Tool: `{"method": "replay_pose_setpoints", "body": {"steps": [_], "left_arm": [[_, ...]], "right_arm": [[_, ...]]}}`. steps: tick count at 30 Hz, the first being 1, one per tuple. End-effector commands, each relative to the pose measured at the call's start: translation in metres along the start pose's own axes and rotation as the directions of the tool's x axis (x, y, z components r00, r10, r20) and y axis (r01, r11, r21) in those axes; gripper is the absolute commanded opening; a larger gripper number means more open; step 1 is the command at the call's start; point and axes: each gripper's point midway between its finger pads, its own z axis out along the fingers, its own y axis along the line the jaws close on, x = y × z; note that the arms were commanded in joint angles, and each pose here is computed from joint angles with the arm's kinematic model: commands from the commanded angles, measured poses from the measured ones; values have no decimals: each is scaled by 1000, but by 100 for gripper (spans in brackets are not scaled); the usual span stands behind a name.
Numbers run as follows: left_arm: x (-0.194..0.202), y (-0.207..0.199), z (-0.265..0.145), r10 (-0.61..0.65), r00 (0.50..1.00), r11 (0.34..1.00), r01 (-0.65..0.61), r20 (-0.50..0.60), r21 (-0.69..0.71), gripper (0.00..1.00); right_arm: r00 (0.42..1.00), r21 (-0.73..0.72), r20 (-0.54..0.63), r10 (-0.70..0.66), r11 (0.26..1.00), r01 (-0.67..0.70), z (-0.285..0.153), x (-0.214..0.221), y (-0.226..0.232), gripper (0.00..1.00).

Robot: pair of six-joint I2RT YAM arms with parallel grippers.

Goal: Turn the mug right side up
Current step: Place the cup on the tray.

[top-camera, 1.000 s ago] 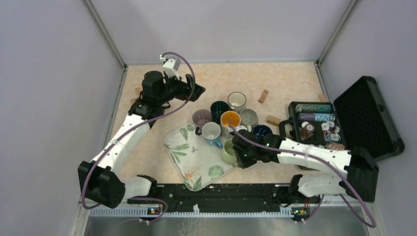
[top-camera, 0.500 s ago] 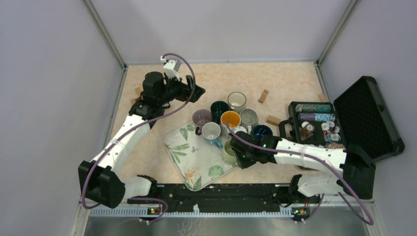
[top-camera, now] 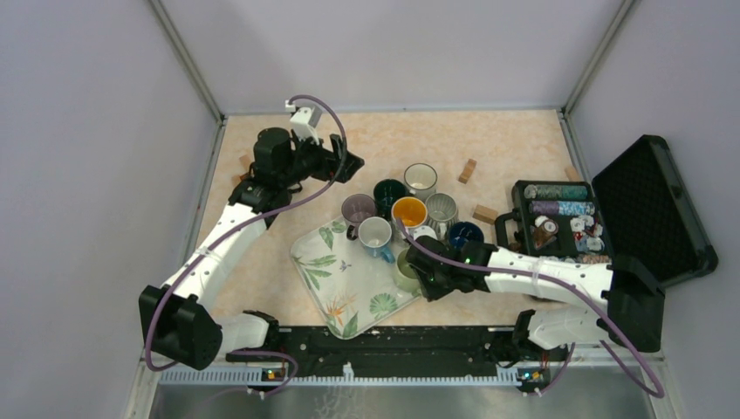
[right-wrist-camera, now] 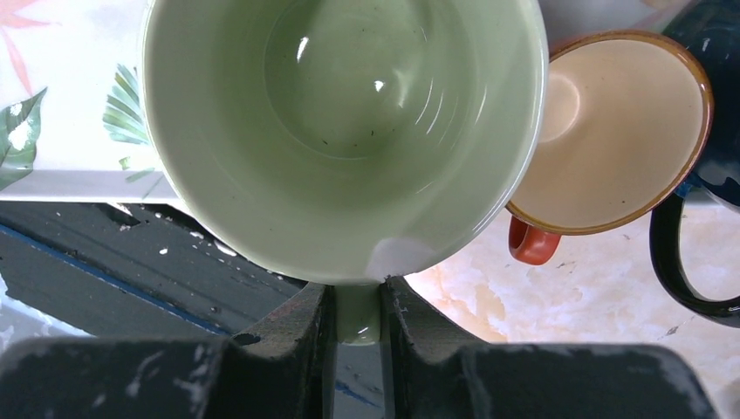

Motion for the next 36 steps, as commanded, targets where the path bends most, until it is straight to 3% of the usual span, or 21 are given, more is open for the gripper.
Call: {"method": "replay_pose_setpoints", "body": {"steps": [1, 10, 15, 18, 24, 27, 36], "left_arm": [[4, 6, -1, -6, 1000, 1000, 6, -6, -20, 98], [11, 14, -4, -37, 999, 997, 36, -24, -65, 99], [15, 22, -8, -62, 998, 992, 58, -32, -113, 98], [17, 27, -12, -71, 997, 987, 65, -34, -148, 99], [20, 39, -23, -96, 995, 969, 85, -34, -233, 98], [21, 46, -30, -108, 994, 955, 96, -29, -281, 98], [27, 67, -54, -140, 990, 893, 113, -29, -435, 98]], "right_arm": [[996, -35, 87, 9, 999, -6, -8, -24, 16, 21], [996, -50, 90, 5, 999, 0, -11, -26, 20, 30], [993, -70, 114, 11, 998, -3, -21, -30, 21, 42], [989, -88, 144, 17, 996, -5, -31, -35, 22, 52], [979, -126, 200, 25, 992, 0, -53, -47, 25, 83], [973, -140, 230, 26, 990, 7, -63, -55, 26, 92], [928, -223, 359, 101, 975, -20, -99, -96, 15, 98]]}}
